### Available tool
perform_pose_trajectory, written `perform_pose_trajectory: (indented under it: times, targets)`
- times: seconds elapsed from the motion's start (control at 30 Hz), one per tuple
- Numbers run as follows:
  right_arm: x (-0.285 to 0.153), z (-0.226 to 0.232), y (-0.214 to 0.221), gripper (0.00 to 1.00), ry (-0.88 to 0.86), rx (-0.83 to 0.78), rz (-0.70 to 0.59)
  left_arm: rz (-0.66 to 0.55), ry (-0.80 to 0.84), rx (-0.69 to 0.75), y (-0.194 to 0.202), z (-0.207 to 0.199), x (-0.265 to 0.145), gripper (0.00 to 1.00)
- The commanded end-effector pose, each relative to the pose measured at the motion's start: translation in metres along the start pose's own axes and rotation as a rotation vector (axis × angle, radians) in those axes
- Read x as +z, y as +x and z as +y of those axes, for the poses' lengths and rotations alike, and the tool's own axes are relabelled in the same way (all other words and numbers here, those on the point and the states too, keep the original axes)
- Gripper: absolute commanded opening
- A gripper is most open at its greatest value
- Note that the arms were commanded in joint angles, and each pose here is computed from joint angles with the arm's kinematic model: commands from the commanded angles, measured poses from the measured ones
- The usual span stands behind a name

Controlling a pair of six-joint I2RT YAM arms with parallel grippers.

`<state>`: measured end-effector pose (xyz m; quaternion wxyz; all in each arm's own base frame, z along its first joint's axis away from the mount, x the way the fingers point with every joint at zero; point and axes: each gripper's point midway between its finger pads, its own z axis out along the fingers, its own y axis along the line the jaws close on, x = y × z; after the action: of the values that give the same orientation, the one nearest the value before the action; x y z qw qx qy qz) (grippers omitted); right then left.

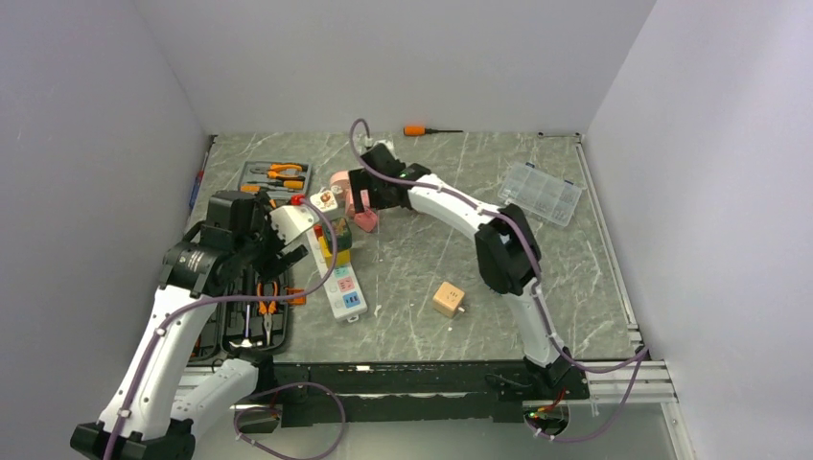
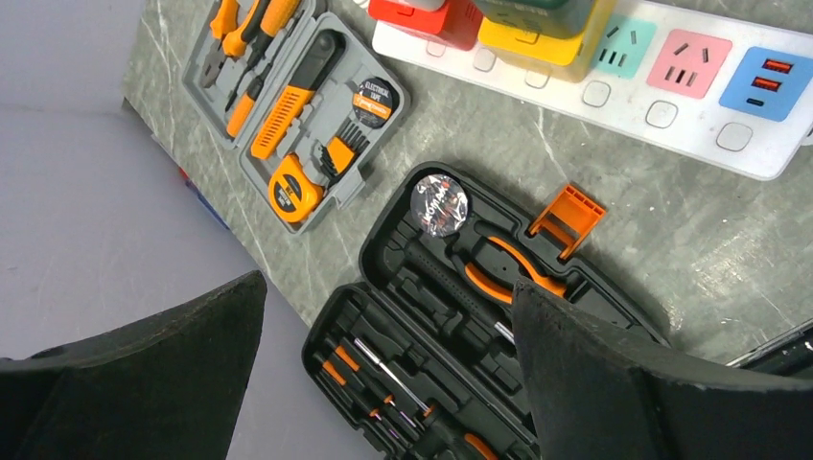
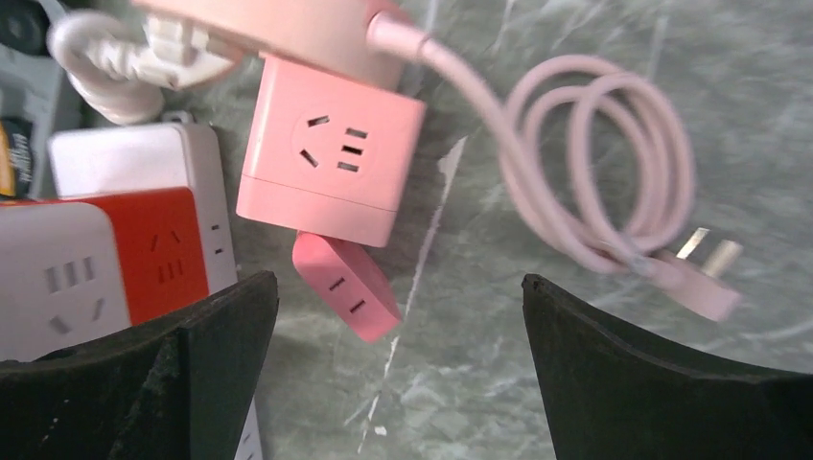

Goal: Pull the plug off the socket
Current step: Place the plug at the center of the board, then move the socket to the center of the board.

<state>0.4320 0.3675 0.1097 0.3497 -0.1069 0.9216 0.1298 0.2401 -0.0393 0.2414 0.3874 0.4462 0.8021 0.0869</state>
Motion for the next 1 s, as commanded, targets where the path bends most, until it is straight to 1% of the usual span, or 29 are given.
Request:
perform_pose_trajectory:
  times: [0.0, 0.13, 0.27, 0.37, 0.47, 0.53, 0.6, 0.67, 0.8, 0.97]
  targets:
    - [0.012, 0.019, 0.001, 0.98, -0.021, -0.067, 0.005, -0.032, -0.002, -0.038, 0.003, -0.006, -0.007, 0.99]
    - [0.022, 0.024, 0.005, 0.93, -0.044, -0.067, -0.002, -0.024, 0.005, -0.045, 0.009, -0.012, -0.013, 0.99]
    - [0.031, 0.028, 0.012, 0.84, -0.067, -0.052, 0.003, -0.007, -0.013, -0.038, 0.016, -0.013, -0.015, 0.99]
    - [0.042, 0.029, 0.021, 0.70, -0.071, -0.047, 0.025, 0.013, -0.007, -0.037, 0.022, -0.016, -0.016, 0.99]
    - [0.046, 0.028, 0.033, 0.52, -0.076, -0.049, 0.049, 0.023, -0.009, -0.030, 0.027, -0.018, -0.019, 0.99]
    - [0.045, 0.024, 0.039, 0.40, -0.069, -0.050, 0.054, 0.027, -0.007, -0.023, 0.029, -0.020, -0.020, 0.99]
    - [0.040, 0.018, 0.045, 0.32, -0.059, -0.046, 0.056, 0.033, -0.003, -0.014, 0.031, -0.022, -0.021, 0.99]
    - [0.031, 0.012, 0.051, 0.29, -0.048, -0.039, 0.053, 0.041, 0.006, -0.004, 0.034, -0.023, -0.021, 0.99]
    - [0.004, -0.004, 0.060, 0.29, -0.023, -0.013, 0.026, 0.059, 0.052, 0.029, 0.039, -0.032, -0.026, 0.99]
    - [-0.027, -0.031, 0.095, 0.29, 0.025, 0.031, 0.048, 0.062, 0.101, 0.102, 0.041, -0.038, -0.035, 0.99]
